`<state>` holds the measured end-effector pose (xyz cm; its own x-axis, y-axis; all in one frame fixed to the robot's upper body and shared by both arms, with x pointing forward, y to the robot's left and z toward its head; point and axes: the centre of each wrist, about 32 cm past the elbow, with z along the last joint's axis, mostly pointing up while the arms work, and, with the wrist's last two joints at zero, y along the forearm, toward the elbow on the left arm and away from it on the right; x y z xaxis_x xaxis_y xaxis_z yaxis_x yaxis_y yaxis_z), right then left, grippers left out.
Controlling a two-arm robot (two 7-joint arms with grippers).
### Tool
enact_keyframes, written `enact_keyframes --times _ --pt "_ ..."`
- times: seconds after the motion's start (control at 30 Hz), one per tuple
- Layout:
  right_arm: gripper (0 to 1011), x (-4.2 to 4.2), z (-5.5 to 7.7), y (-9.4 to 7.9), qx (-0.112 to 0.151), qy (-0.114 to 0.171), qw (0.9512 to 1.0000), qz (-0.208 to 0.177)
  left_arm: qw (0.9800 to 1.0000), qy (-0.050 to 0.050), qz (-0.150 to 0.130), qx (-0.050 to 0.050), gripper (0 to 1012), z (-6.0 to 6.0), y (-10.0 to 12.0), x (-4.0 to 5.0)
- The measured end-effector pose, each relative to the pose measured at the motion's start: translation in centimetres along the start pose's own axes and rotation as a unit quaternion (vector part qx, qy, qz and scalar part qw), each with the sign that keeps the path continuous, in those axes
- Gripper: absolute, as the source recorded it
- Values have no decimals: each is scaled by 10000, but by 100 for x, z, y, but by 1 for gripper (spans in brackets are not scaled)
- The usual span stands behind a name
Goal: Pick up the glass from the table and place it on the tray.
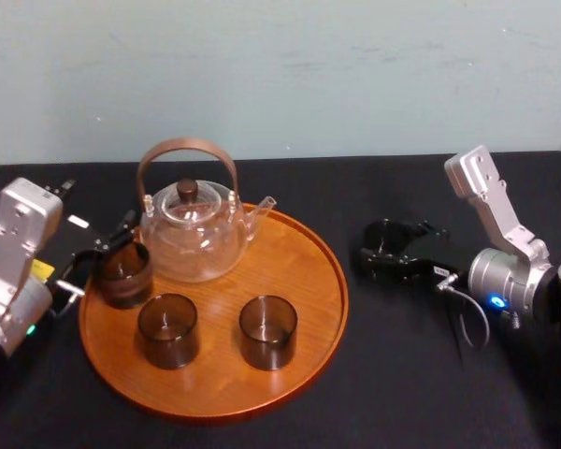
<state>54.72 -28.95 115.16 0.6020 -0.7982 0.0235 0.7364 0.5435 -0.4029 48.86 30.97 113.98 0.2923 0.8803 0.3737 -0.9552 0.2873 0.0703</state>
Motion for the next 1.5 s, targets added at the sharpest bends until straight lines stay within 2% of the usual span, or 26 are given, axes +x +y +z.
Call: enact_keyframes --times 0.33,0.57,1.23,1.5 --pt "1002 1 0 -6 8 9 10000 11 10000 0 0 0 1001 0 0 0" --pt "903 3 0 -9 14 18 10000 16 10000 0 0 0 1001 0 0 0" --pt "904 5 -1 -13 19 29 10000 22 10000 0 0 0 1001 0 0 0" --pt "903 17 63 -73 222 47 9996 138 10000 0 0 -1 1001 0 0 0"
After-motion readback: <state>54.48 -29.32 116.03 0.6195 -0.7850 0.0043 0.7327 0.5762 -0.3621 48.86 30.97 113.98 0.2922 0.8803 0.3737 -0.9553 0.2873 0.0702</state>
